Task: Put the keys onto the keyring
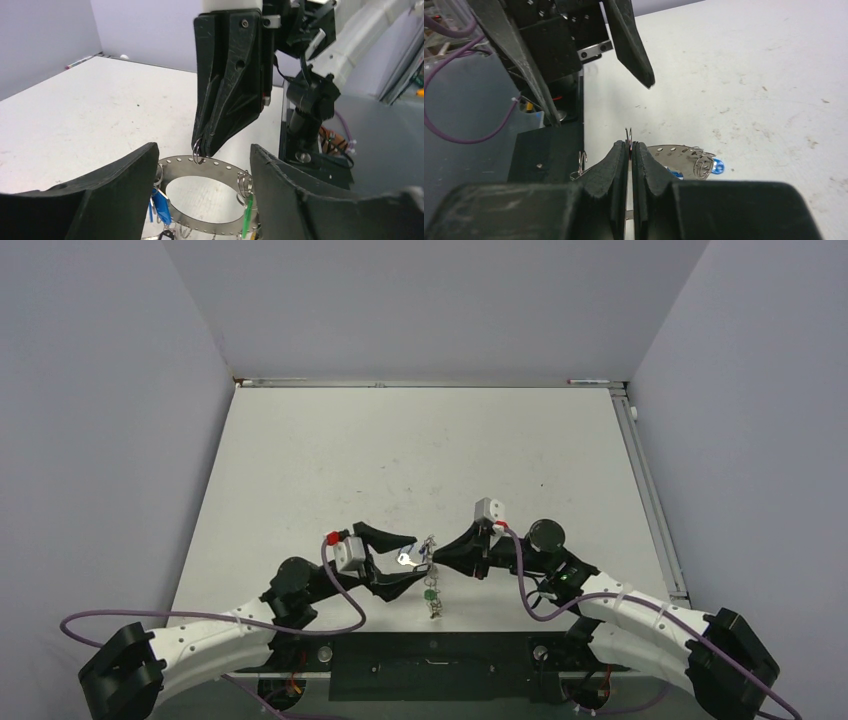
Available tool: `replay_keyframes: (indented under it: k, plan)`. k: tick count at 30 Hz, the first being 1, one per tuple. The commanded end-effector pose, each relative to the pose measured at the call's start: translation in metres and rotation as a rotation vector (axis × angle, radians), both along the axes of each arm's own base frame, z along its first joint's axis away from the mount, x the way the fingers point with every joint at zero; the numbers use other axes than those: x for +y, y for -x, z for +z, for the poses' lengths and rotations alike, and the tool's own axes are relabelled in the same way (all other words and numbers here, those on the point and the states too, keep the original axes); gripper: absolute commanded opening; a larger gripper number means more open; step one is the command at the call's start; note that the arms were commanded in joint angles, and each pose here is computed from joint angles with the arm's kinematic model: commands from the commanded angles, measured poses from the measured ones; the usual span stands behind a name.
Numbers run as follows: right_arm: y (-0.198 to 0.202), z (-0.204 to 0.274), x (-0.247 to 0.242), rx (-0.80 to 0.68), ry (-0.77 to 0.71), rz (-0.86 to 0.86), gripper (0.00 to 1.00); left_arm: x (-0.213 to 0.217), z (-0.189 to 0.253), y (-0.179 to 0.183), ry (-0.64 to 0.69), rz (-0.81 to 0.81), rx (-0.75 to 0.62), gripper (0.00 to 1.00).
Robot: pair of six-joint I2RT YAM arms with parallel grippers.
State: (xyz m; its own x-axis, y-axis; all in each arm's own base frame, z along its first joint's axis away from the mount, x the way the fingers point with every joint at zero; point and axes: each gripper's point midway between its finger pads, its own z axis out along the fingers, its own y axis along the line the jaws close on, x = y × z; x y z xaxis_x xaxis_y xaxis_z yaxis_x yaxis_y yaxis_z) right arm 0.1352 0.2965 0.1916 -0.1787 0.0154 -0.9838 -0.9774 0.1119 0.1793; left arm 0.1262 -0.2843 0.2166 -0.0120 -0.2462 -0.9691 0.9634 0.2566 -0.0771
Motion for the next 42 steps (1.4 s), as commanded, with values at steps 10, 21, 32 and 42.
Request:
replay_keyframes:
  k: [10, 21, 32, 42]
  plan:
    - [-0.046, 0.047, -0.015, -0.329, 0.011, -0.375, 0.05, 0.055, 0.002, -0.058, 0.120, 0.461, 0.211, 0.96]
    - [-0.071, 0.068, -0.044, -0.346, -0.028, -0.607, 0.05, 0.055, 0.005, -0.067, -0.007, 0.558, 0.526, 0.96]
    - [-0.091, 0.067, -0.079, -0.275, -0.022, -0.827, 0.05, 0.100, -0.047, -0.086, -0.073, 0.865, 0.973, 0.83]
    - [-0.105, 0.071, -0.105, -0.231, -0.022, -0.972, 0.05, 0.072, -0.076, -0.079, -0.100, 0.869, 1.444, 0.73]
